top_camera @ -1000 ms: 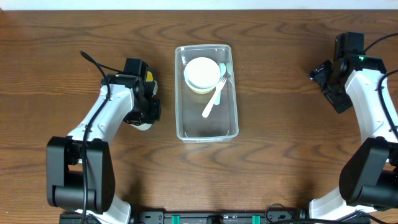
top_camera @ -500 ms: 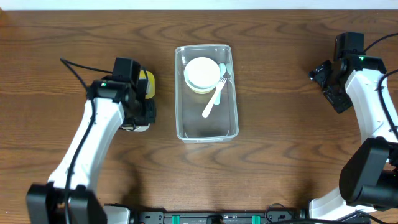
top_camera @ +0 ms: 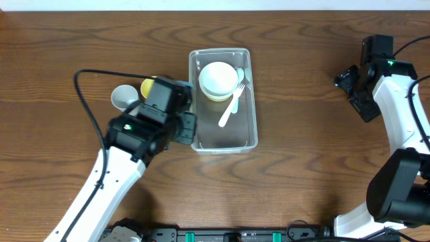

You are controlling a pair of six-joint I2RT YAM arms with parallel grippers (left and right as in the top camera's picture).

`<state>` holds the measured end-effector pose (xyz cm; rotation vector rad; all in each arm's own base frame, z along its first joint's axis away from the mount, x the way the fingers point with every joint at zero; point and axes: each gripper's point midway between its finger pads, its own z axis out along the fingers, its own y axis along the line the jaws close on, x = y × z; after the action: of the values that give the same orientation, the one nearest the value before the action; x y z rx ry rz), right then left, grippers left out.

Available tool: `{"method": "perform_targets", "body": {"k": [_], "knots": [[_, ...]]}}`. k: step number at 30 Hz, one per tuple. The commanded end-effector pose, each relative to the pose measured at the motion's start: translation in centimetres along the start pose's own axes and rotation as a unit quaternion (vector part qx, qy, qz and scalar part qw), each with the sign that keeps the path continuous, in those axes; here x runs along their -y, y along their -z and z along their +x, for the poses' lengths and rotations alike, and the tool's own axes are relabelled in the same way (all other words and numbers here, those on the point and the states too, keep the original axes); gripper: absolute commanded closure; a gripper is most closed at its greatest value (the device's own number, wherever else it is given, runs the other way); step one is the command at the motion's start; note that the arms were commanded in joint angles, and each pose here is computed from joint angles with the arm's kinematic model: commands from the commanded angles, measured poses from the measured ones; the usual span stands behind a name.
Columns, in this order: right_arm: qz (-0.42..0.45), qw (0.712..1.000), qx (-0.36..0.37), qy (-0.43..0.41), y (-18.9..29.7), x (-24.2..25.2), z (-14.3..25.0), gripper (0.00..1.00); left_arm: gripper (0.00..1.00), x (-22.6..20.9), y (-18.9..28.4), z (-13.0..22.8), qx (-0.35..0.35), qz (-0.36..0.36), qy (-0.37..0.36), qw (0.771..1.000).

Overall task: Pack container
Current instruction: 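Carry the white cup into the container and release it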

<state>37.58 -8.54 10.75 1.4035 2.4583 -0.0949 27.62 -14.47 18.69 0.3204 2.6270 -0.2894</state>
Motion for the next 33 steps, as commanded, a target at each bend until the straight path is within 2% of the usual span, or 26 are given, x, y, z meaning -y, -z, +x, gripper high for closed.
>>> {"method": "perform_targets", "body": {"k": [1, 10, 16, 22, 33], "knots": [[0.002, 1.0, 0.003, -0.01, 0.0, 0.1, -0.1, 0.01, 0.94, 1.8, 0.4, -1.3, 0.028, 0.005, -0.018, 0.999], [0.002, 1.0, 0.003, -0.01, 0.0, 0.1, -0.1, 0.01, 0.94, 3.8, -1.0, -4.4, 0.096, -0.026, -0.046, 0.994], [0.002, 1.0, 0.003, -0.01, 0.0, 0.1, -0.1, 0.01, 0.94, 4.2, -3.6, -6.1, 0.11, -0.034, -0.044, 0.992], [0.002, 1.0, 0.003, -0.01, 0.0, 0.1, -0.1, 0.01, 0.94, 3.9, -7.3, -4.5, 0.057, -0.047, -0.038, 0.997], [0.002, 1.0, 0.003, -0.01, 0.0, 0.1, -0.1, 0.01, 0.95, 6.5, -8.9, -1.8, 0.013, -0.039, -0.059, 0.997]]}}
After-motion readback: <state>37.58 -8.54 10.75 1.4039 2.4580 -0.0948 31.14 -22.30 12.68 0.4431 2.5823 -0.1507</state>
